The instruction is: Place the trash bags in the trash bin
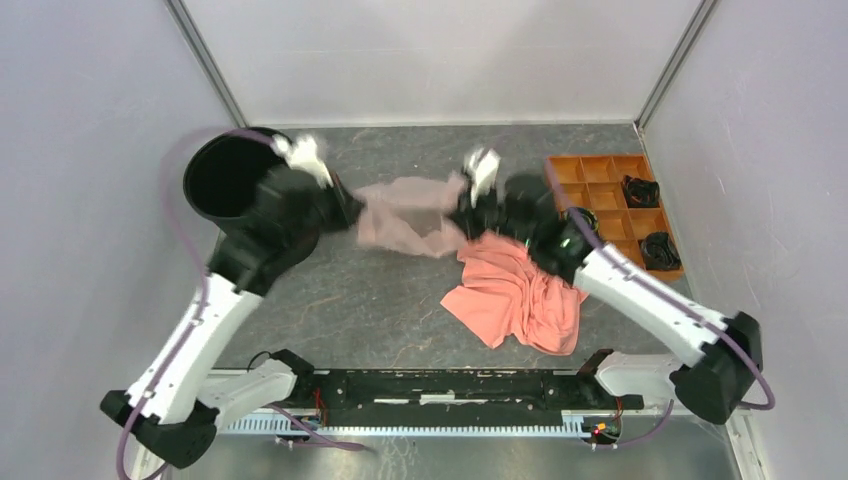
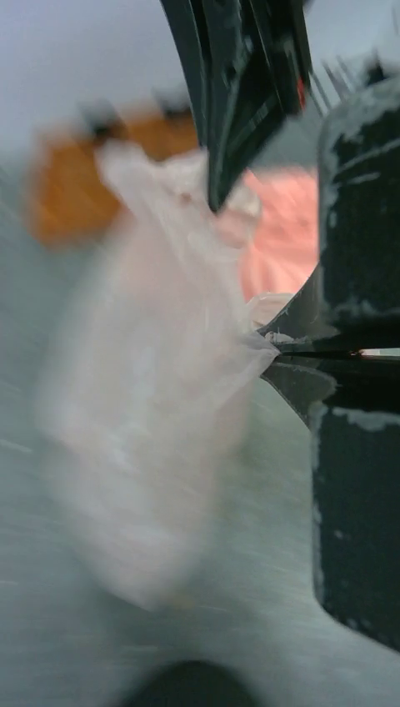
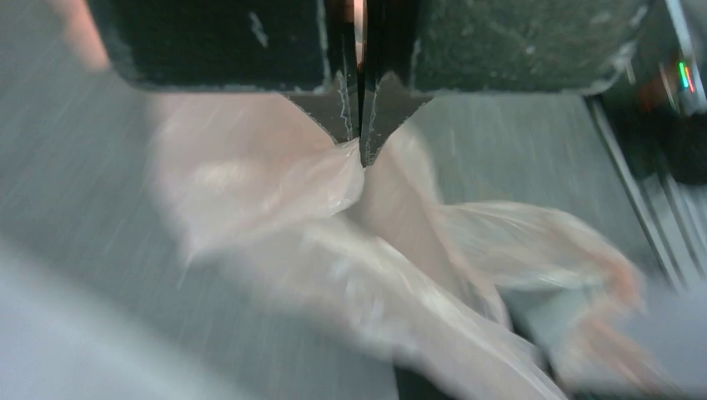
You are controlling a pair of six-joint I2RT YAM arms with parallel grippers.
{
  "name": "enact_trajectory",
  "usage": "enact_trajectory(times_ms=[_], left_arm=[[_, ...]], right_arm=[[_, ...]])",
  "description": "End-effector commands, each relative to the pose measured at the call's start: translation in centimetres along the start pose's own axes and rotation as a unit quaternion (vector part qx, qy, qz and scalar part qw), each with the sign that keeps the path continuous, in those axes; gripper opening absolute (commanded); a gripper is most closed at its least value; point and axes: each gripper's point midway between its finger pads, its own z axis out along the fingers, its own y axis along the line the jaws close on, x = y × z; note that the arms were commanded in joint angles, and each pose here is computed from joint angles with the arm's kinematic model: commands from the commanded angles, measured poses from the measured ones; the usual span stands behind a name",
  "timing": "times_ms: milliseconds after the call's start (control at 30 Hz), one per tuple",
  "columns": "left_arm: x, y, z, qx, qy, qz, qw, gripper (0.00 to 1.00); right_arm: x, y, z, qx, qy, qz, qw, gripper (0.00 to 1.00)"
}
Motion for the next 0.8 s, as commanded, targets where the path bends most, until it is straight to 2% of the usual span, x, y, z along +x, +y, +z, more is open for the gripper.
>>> enact_trajectory(times_ms=[0,67,133,167,233,267,300,333,367,433,500,533,567,633,733,767], left_arm=[[-19.7,-10.5,-15.1,0.158,-0.268,0.043,0.949,0.02],[-22.6,-13.6,-21.7,0.240,-0.336,0.061,0.909,0.02],[-22.5,-14.6,-25.1,0.299,-0.381,0.065,0.872,0.02],[-21.8,-14.0,-25.0,0.304,-0.393,0.050,0.866,0.02],[-19.2,-11.5,-21.0,0.274,-0.375,0.008,0.886,0.02],[-16.9,-9.6,-17.2,0.235,-0.340,-0.012,0.910,0.02],[-14.1,-7.3,-13.2,0.183,-0.293,-0.027,0.938,0.02],[-9.6,-3.8,-8.5,0.105,-0.216,-0.050,0.970,0.02],[-6.1,-1.1,-5.4,0.045,-0.166,-0.063,0.983,0.02],[1.7,3.4,-1.5,-0.048,-0.048,-0.087,0.994,0.02],[5.6,4.2,-0.3,-0.046,-0.001,-0.110,0.993,0.02],[6.3,4.1,-0.2,-0.032,0.000,-0.119,0.992,0.02],[5.3,3.1,-0.4,0.002,-0.025,-0.124,0.992,0.02],[1.8,0.9,-2.1,0.053,-0.080,-0.112,0.989,0.02],[-6.5,-4.5,-6.1,0.131,-0.155,-0.058,0.977,0.02],[-9.6,-6.8,-8.8,0.167,-0.185,-0.037,0.968,0.02]], right_arm=[[-26.1,3.1,-12.4,0.015,-0.295,-0.111,0.949,0.01],[-30.7,5.9,-18.3,-0.021,-0.390,-0.129,0.912,0.01],[-30.9,7.8,-21.7,-0.060,-0.457,-0.136,0.877,0.01],[-29.4,8.2,-21.7,-0.076,-0.466,-0.134,0.871,0.01],[-25.1,7.6,-18.8,-0.086,-0.447,-0.121,0.882,0.01],[-21.8,6.3,-15.6,-0.074,-0.412,-0.100,0.903,0.01],[-18.2,4.9,-12.4,-0.060,-0.364,-0.077,0.926,0.01],[-12.5,3.3,-8.3,-0.043,-0.287,-0.052,0.955,0.01],[-8.0,2.2,-5.7,-0.033,-0.225,-0.033,0.973,0.01],[0.9,1.3,-2.3,-0.033,-0.117,0.015,0.992,0.01],[5.4,2.3,-1.6,-0.064,-0.081,0.054,0.993,0.01],[5.8,2.6,-1.8,-0.073,-0.085,0.063,0.992,0.01],[5.1,2.5,-2.1,-0.068,-0.099,0.063,0.991,0.01],[0.9,1.9,-3.1,-0.045,-0.130,0.032,0.990,0.01],[-11.1,2.4,-6.8,-0.025,-0.208,-0.057,0.976,0.01],[-14.7,2.9,-8.5,-0.022,-0.233,-0.080,0.969,0.01]])
